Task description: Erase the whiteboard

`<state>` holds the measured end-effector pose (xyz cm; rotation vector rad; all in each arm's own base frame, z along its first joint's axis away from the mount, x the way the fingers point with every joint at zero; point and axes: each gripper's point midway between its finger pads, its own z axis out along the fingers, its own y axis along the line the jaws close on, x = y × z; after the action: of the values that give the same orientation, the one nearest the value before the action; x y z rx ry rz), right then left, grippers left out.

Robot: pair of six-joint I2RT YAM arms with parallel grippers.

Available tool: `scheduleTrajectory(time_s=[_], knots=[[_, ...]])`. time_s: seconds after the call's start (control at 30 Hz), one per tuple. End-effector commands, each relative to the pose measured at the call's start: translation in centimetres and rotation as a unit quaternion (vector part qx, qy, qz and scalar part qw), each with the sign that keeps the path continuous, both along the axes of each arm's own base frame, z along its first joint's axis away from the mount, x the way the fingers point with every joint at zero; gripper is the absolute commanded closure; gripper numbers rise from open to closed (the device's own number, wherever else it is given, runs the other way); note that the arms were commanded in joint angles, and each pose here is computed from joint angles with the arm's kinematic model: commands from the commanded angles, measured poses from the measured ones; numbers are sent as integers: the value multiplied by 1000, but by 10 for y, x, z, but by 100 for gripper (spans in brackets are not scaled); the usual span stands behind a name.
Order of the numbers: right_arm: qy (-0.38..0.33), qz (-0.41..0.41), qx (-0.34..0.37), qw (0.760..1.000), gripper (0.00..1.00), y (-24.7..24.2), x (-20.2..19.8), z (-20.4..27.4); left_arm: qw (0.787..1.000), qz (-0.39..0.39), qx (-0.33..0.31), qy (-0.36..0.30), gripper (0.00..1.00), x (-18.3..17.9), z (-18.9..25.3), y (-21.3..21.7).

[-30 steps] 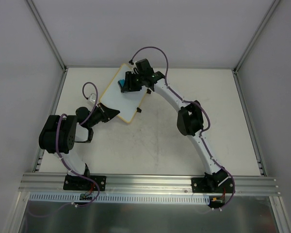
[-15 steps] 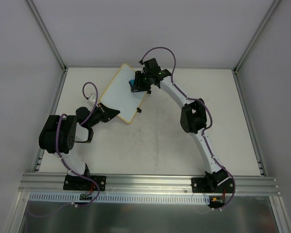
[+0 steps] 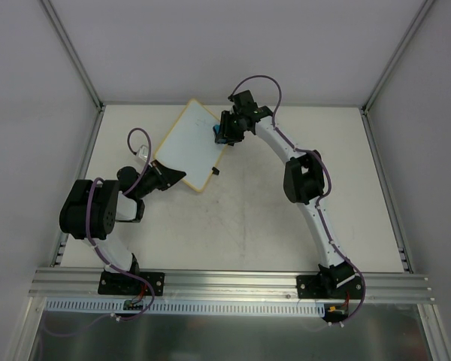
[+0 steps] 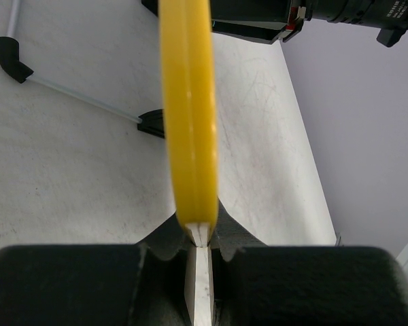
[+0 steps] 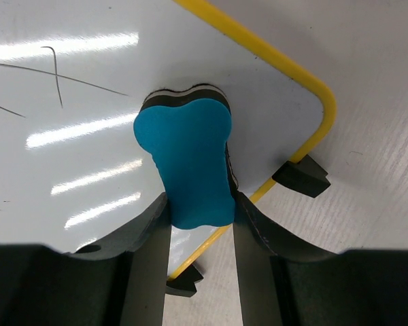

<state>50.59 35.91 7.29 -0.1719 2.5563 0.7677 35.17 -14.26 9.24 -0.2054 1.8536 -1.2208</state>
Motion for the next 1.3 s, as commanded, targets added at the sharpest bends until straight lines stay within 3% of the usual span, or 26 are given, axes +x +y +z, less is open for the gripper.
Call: scheduleTrajectory(time_s=[0.0, 0.8, 1.27], knots=[[-9, 4, 4, 1000, 100, 4, -2, 15, 984, -64, -12, -163, 100, -14, 68, -19], [-38, 14, 41, 998, 100, 20, -1, 44, 987, -77, -18, -139, 100, -33, 59, -21], [-56, 115, 68, 990, 100, 97, -68, 72, 986, -91, -19, -139, 100, -34, 60, -30]])
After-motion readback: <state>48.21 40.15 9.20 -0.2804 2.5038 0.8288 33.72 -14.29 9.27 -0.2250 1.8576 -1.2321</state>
